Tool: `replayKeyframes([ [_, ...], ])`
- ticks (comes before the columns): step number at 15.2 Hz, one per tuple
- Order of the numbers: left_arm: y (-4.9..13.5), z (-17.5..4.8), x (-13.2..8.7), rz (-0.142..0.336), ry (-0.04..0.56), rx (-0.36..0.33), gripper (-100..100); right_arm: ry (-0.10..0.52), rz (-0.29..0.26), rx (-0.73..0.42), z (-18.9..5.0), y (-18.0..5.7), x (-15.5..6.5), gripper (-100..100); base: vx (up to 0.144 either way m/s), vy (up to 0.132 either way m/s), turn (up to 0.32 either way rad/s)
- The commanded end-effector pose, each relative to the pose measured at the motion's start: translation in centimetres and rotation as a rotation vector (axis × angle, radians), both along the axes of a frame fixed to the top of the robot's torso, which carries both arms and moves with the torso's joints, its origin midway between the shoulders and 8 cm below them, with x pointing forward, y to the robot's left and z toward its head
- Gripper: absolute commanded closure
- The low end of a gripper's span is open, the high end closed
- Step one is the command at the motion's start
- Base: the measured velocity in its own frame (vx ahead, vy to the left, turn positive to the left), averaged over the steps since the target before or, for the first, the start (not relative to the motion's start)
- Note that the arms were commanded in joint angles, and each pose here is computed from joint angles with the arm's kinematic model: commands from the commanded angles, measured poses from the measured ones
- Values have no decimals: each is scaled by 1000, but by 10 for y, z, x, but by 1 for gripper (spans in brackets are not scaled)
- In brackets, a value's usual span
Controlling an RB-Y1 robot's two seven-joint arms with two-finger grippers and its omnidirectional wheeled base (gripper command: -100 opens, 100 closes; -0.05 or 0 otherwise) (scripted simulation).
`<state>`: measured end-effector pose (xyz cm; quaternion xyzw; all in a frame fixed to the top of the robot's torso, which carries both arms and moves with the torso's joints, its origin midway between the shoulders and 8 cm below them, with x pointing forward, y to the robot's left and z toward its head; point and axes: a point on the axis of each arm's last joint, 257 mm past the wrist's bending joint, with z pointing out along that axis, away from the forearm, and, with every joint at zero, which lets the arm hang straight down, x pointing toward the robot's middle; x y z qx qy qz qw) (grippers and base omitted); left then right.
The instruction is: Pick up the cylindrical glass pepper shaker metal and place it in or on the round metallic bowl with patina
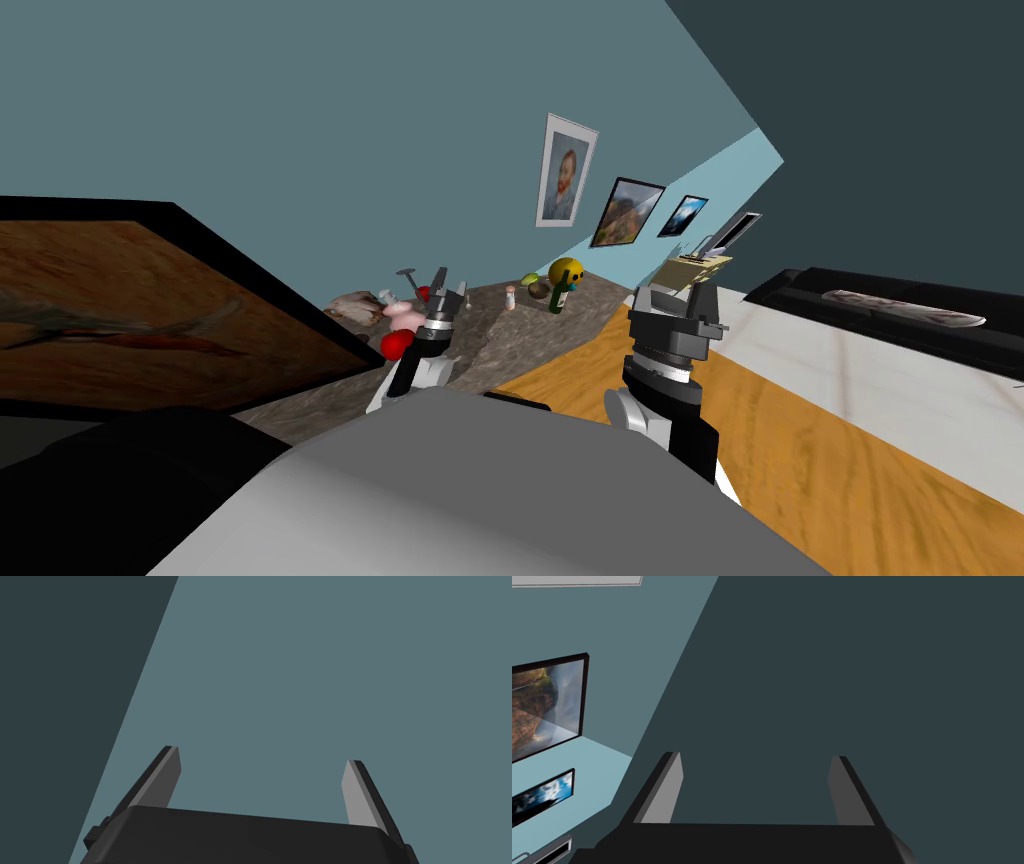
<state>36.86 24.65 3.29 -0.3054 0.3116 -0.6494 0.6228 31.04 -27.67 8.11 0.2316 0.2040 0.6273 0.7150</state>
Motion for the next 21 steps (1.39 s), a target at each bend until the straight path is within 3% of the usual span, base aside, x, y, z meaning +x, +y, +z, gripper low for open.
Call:
replayKeyframes([
  [1, 0, -7, 5, -25, 23, -2, -100, 0, 0, 0, 0, 0, 0, 0, 10, -53, 18],
  [5, 5, -37, 29, -114, 121, -61, -100, 0, 0, 0, 0, 0, 0, 0, 30, -77, 24],
  [12, 18, -74, 55, -189, 238, -181, -100, 0, 0, 0, 0, 0, 0, 0, 38, -80, 19],
  [14, 27, -94, 69, -218, 299, -255, -100, 0, 0, 0, 0, 0, 0, 0, 40, -79, 14],
  [17, 32, -104, 76, -235, 330, -307, -100, 0, 0, 0, 0, 0, 0, 0, 45, -83, 15],
  [21, 48, -136, 95, -270, 416, -457, -100, 0, 0, 0, 0, 0, 0, 0, 42, -79, 12],
])
